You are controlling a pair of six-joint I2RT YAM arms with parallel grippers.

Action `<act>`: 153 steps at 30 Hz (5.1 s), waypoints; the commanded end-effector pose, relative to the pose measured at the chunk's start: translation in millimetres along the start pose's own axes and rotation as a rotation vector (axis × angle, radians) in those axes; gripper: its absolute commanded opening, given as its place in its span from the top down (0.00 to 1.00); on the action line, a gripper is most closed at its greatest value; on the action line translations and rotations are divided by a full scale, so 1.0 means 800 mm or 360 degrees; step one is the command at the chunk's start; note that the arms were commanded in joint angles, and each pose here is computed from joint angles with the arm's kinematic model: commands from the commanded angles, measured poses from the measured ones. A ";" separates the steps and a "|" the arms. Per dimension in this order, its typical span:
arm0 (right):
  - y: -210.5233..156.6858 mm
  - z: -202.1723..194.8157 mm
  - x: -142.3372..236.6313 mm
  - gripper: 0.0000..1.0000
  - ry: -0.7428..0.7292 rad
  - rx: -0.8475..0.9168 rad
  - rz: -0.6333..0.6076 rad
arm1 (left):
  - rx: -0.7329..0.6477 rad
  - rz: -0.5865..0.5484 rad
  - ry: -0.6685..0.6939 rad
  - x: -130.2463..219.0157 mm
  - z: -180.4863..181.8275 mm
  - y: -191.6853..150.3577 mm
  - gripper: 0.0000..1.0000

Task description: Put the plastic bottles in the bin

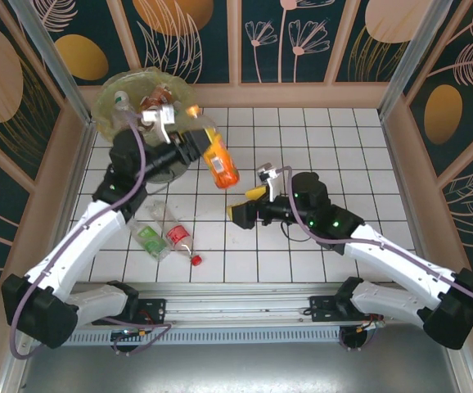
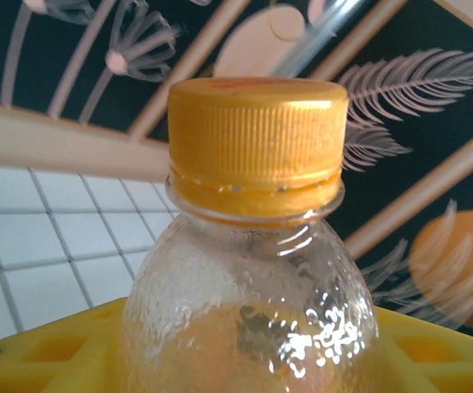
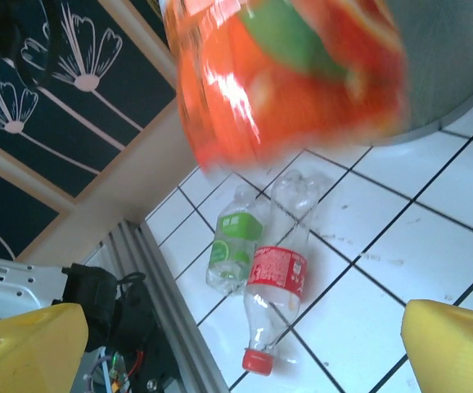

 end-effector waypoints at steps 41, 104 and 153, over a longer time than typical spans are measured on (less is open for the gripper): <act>0.013 -0.014 0.038 0.02 -0.0140 0.0034 -0.0211 | -0.0919 0.0663 0.1926 -0.025 0.231 0.150 0.44; -0.121 -0.061 -0.189 0.11 -0.0324 0.0009 0.0543 | -0.0198 0.0177 0.0518 0.155 0.033 -0.070 0.01; -0.108 -0.064 -0.205 0.50 -0.0449 0.0031 0.0491 | 0.0447 -0.0067 0.0537 0.172 0.075 -0.173 0.03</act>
Point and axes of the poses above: each hand's point on the last joint's axis, 136 mm out from that joint toward the fingers, its own x axis back along the fingers, its own z axis along the line the jaws close on, y = z × x, the point moved 7 cm from there along x, back along the fingers, and after that the axes turned 14 degrees about -x, right-handed, at the moved point
